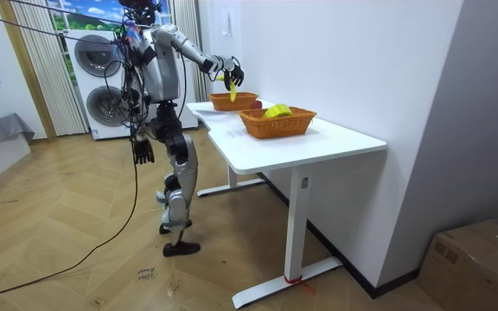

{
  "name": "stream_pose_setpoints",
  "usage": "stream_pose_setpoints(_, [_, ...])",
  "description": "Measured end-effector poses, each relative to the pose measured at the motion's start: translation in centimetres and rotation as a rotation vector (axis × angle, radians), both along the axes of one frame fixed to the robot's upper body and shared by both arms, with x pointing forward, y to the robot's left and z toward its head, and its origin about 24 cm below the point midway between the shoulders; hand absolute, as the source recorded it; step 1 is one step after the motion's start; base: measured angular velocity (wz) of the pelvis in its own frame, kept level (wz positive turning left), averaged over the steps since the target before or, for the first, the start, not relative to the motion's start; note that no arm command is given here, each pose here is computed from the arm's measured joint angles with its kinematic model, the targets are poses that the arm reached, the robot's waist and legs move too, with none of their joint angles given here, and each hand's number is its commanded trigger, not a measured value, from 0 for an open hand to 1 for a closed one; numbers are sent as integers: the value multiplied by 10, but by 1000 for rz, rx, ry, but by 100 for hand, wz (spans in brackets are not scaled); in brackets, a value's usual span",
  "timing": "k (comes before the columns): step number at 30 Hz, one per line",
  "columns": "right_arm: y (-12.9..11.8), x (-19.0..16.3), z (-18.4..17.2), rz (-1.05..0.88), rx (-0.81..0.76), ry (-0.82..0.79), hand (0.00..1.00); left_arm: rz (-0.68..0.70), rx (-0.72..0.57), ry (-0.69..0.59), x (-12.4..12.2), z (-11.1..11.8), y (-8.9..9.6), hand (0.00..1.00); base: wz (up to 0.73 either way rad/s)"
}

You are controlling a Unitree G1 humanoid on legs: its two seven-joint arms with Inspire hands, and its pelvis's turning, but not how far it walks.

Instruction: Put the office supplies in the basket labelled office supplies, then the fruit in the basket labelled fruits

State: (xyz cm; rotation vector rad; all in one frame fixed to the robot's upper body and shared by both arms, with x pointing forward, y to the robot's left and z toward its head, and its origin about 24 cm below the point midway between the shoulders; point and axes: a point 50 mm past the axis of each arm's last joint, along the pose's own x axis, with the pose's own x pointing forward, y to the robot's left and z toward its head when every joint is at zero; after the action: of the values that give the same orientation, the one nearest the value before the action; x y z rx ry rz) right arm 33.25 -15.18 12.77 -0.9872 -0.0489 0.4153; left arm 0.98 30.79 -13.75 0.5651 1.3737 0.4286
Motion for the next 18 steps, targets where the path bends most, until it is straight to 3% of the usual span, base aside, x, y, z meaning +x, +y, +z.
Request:
stream_pose_setpoints(5, [0, 0, 0, -3, 1, -6, 57, 1, 0, 1, 0, 0, 0, 0, 0])
stream_pose_setpoints(18, [10, -2, -5, 27, -19, -2, 57, -21, -10, 21, -3, -2, -3, 0, 0])
